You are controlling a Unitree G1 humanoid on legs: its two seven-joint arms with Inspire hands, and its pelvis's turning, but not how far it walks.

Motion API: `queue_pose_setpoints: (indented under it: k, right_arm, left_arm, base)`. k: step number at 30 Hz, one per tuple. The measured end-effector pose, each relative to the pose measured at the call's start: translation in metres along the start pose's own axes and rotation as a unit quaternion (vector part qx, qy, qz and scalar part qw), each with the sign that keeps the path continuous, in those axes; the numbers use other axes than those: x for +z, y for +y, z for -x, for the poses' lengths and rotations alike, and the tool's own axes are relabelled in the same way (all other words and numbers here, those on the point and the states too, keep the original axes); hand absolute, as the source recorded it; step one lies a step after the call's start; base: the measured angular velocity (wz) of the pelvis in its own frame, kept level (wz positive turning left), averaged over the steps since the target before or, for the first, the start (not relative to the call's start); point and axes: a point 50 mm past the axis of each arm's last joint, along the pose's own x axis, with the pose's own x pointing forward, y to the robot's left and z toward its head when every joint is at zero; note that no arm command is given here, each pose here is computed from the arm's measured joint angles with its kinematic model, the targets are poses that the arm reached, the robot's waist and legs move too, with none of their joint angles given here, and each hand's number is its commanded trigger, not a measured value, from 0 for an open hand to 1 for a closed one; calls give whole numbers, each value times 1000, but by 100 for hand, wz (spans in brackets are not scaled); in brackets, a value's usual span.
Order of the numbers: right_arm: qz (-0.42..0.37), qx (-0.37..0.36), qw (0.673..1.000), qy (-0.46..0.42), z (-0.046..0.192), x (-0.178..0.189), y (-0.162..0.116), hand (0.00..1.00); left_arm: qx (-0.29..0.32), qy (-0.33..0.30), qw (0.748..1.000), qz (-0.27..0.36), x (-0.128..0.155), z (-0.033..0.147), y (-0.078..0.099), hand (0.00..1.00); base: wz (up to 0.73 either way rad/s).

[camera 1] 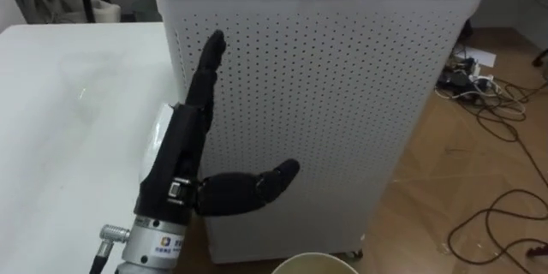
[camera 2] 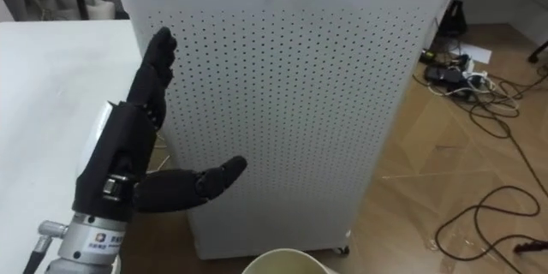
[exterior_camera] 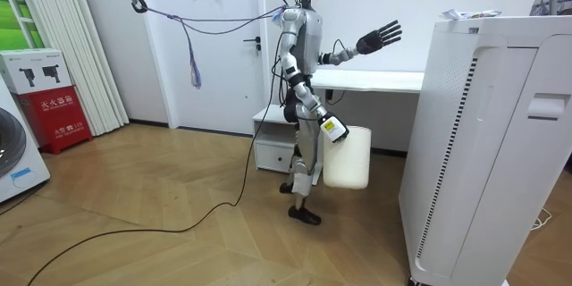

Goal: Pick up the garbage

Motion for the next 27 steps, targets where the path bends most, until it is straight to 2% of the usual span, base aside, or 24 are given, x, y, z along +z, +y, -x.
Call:
queue_pose_setpoints:
  k: [9,18,22,27]
  right_arm:
    - [-4,21,1000,6,0,-4,9,100]
    - [13,15,999,31,4,-16,5,100]
    - [37,21,998,51,8,-24,4,100]
    - [46,15,998,51,7,-23,1,100]
  left_arm:
    - [9,-8,1000,-22,3,0,3,0]
    - [26,-19,999,-23,4,0,7,0]
    - [29,-37,998,-52,7,2,10,0]
    - [24,-41,997,-60,8,0,11,0]
  base:
    - [-33]
    - [-28]
    - [-11]
    - [0]
